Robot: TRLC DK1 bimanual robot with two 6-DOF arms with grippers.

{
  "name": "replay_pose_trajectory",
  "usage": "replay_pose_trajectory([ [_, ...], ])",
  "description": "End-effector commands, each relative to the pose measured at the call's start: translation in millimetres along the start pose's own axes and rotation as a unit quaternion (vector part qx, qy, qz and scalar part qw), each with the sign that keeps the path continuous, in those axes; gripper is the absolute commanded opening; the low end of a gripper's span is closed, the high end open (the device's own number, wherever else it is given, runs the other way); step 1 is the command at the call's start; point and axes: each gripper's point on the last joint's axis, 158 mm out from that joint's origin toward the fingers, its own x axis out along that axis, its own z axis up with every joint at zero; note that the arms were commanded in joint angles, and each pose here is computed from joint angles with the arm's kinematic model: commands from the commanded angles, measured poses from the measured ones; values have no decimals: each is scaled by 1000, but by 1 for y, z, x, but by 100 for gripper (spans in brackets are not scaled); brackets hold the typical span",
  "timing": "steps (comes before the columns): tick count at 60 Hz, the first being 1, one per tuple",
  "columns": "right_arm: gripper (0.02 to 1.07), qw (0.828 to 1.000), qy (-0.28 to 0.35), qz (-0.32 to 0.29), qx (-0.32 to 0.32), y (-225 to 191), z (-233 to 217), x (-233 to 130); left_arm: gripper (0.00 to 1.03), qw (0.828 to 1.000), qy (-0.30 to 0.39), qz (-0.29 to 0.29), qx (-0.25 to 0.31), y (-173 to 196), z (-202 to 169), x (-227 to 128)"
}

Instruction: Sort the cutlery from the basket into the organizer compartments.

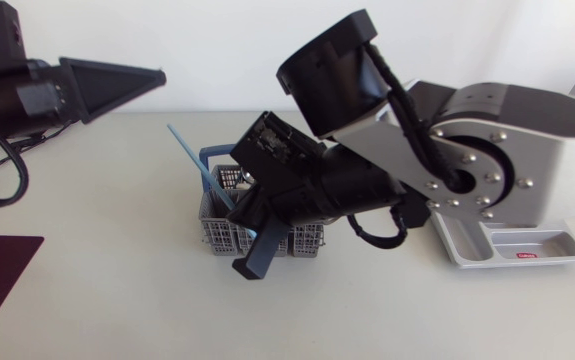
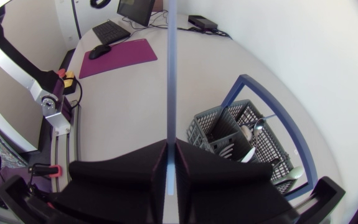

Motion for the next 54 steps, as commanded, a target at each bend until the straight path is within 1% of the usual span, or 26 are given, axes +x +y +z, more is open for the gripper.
replay_pose_trajectory([
  [1,8,1000,5,6,-6,9,-11,-12,89,1000,-26,13,9,6,32,-7],
  [9,8,1000,8,-7,1,5,-21,-34,89,999,-30,31,10,20,41,-11],
  [15,8,1000,7,-26,12,-4,-29,-54,89,999,-9,38,22,24,32,-10],
  [20,8,998,6,-49,27,-17,-37,-72,89,996,44,55,46,23,6,0],
  [24,7,997,5,-70,41,-30,-45,-88,89,993,86,54,66,16,-17,8],
  [28,8,994,3,-94,56,-44,-52,-103,89,985,127,68,93,14,-41,16],
  [29,8,992,2,-107,64,-53,-56,-111,89,981,144,66,109,8,-50,20],
  [31,8,990,3,-120,70,-61,-60,-119,89,978,156,68,120,5,-57,22],
  [42,8,973,24,-194,120,-110,-95,-156,89,961,203,80,171,-12,-79,35],
  [45,8,964,32,-222,144,-132,-114,-170,89,951,228,84,191,-17,-91,41],
  [54,8,941,61,-264,202,-178,-162,-193,89,936,267,86,213,-23,-112,48],
])
